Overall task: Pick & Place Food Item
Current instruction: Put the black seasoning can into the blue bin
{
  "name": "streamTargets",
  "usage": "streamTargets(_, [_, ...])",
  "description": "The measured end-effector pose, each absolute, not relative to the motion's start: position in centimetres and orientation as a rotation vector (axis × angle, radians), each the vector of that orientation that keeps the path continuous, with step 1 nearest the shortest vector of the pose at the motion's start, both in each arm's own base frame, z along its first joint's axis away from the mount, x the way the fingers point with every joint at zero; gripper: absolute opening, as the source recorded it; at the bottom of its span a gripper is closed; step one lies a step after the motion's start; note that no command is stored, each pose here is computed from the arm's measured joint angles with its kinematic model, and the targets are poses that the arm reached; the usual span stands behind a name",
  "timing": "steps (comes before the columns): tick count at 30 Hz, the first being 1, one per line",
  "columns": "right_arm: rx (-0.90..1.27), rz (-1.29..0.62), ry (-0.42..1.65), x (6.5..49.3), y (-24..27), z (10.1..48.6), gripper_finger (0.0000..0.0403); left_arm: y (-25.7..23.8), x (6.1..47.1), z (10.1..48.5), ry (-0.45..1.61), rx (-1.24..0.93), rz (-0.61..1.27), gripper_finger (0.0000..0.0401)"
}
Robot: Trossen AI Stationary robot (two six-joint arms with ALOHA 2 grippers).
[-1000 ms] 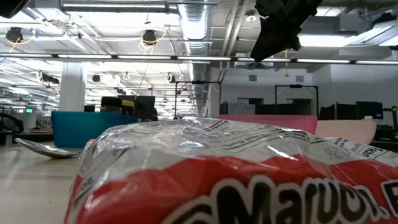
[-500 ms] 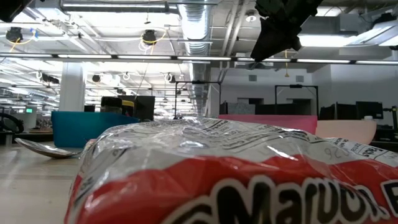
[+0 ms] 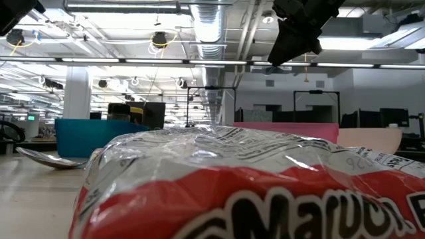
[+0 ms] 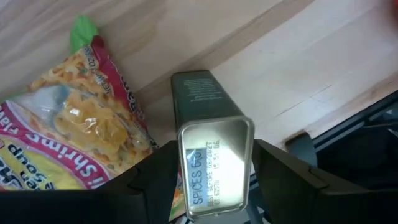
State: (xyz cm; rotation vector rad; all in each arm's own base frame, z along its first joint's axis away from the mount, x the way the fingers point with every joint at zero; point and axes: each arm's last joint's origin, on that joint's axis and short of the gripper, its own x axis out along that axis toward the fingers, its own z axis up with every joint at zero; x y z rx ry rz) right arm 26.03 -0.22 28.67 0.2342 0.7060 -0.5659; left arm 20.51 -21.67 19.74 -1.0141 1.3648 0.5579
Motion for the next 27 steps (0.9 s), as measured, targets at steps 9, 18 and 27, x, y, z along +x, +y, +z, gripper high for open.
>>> streamTargets(9, [0.234,-0.566,0.707,26.0,-0.2,28.7,0.0102,-21.8,20.4,19.6,1.331,-0.994,0.568,0.0178])
streamTargets(18, [0.237,-0.565,0.699,26.1,-0.2,28.4,0.0102,-22.4,20.6,18.4,1.347,-0.964,0.579,0.017])
streamTargets(27, [0.231,-0.565,0.722,25.8,-0.2,26.0,0.0102,-22.5,20.7,18.1,1.37,-0.952,0.567,0.0164])
